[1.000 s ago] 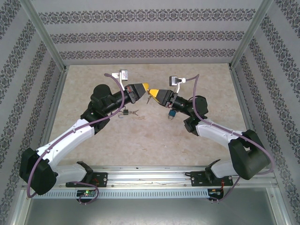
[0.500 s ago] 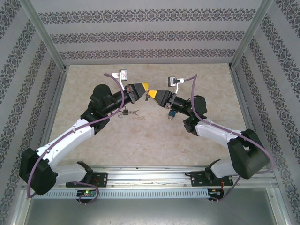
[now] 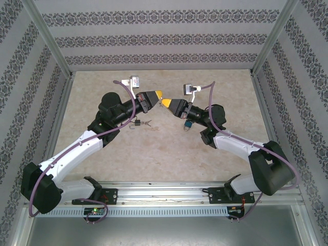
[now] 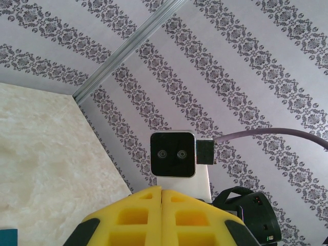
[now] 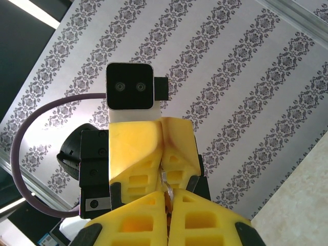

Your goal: Unlock with the key

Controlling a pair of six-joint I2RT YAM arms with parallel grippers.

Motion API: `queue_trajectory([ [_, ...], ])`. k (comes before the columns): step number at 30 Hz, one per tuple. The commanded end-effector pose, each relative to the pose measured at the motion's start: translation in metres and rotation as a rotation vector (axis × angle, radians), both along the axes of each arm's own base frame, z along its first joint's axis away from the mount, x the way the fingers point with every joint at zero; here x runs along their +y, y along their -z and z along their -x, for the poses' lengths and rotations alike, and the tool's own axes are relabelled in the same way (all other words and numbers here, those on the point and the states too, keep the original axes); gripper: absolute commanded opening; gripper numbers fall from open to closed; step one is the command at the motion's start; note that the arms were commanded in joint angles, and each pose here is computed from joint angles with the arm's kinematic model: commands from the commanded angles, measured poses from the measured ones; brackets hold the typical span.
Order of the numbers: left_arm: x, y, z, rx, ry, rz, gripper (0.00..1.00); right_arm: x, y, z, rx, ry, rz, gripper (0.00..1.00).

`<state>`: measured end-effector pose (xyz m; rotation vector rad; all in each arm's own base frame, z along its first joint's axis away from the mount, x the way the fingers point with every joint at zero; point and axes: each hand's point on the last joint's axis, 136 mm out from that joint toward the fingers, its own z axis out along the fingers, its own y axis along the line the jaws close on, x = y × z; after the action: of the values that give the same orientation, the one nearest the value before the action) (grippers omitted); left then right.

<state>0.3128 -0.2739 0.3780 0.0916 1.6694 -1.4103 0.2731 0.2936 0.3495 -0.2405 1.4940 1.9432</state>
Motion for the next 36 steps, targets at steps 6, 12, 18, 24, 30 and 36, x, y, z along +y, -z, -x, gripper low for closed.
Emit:
queue_trajectory([
  [6, 0.01, -0.025, 0.006, -0.047, -0.028, 0.031, 0.31, -0.016, 0.009, 0.0, -0.038, 0.054, 0.036, 0.0],
  [12, 0.019, -0.016, 0.0, -0.012, -0.081, -0.033, 0.56, -0.033, 0.02, -0.002, -0.016, 0.101, 0.062, 0.0],
  [18, 0.002, 0.023, -0.01, 0.13, -0.011, -0.127, 0.8, -0.06, 0.041, -0.006, 0.024, 0.211, 0.16, 0.0],
  [24, -0.012, 0.093, -0.026, 0.399, -0.008, -0.303, 0.73, -0.105, 0.077, -0.015, 0.145, 0.394, 0.284, 0.0],
  [30, -0.027, 0.158, -0.031, 0.594, -0.039, -0.529, 0.74, -0.167, 0.114, -0.015, 0.29, 0.656, 0.436, 0.0],
  [36, -0.046, 0.213, -0.038, 0.732, -0.065, -0.724, 0.74, -0.211, 0.141, -0.003, 0.396, 0.84, 0.541, 0.0],
])
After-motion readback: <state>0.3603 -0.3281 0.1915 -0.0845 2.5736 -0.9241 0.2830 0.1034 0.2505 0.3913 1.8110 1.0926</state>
